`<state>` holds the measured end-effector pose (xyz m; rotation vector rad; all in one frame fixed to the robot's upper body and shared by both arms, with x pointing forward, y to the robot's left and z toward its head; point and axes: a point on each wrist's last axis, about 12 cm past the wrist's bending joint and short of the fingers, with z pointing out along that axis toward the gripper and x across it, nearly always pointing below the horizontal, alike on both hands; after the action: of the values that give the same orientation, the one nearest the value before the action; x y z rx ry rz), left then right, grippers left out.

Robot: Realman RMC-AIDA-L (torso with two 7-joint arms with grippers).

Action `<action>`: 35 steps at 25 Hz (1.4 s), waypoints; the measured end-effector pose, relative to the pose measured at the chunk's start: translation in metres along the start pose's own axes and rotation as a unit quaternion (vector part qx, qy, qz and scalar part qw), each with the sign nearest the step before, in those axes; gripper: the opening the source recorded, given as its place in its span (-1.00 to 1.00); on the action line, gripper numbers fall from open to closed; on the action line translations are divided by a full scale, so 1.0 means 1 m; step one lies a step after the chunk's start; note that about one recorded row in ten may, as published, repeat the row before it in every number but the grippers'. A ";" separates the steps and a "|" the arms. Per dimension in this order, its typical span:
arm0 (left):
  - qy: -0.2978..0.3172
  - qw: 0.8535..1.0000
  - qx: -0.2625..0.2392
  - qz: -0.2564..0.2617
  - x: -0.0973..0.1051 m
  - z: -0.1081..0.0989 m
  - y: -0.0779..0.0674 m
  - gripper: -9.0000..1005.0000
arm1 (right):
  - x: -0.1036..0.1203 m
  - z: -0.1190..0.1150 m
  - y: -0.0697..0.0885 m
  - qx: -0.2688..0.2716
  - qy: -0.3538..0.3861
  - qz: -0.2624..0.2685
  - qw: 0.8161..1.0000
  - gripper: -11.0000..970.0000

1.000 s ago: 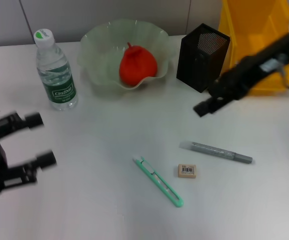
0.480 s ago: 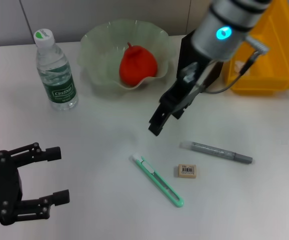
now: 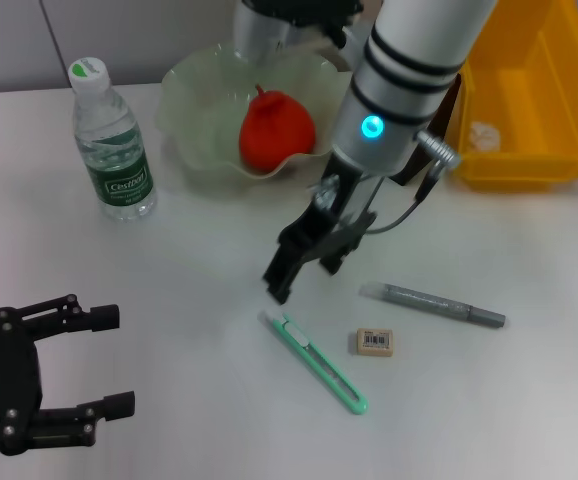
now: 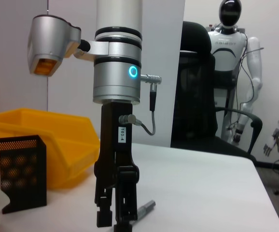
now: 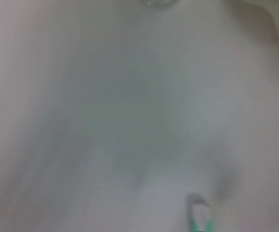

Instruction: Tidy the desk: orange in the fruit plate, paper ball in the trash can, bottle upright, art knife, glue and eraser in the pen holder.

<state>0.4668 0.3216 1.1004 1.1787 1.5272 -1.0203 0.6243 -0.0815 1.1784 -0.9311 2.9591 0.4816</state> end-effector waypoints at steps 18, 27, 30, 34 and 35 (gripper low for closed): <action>0.028 1.000 -0.001 -0.006 0.009 0.016 0.002 0.65 | 0.011 0.043 0.006 0.001 0.000 0.000 1.000 0.60; 0.030 1.000 -0.006 -0.007 0.010 0.024 0.004 0.65 | 0.015 0.054 0.002 0.015 -0.008 -0.007 1.000 0.57; 0.030 1.000 -0.007 -0.005 0.010 0.025 0.005 0.65 | 0.015 0.054 0.001 0.015 -0.011 -0.008 1.000 0.53; 0.029 1.000 -0.006 -0.002 0.010 0.027 0.007 0.65 | 0.015 0.054 0.002 0.014 -0.011 -0.011 1.000 0.49; 0.029 1.000 -0.006 -0.001 0.010 0.027 0.007 0.65 | 0.015 0.054 0.002 0.013 -0.010 -0.011 1.000 0.47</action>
<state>0.4773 0.2989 1.0844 1.2077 1.5786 -0.9849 0.6059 -0.0725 1.1266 -0.9490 2.9267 0.4475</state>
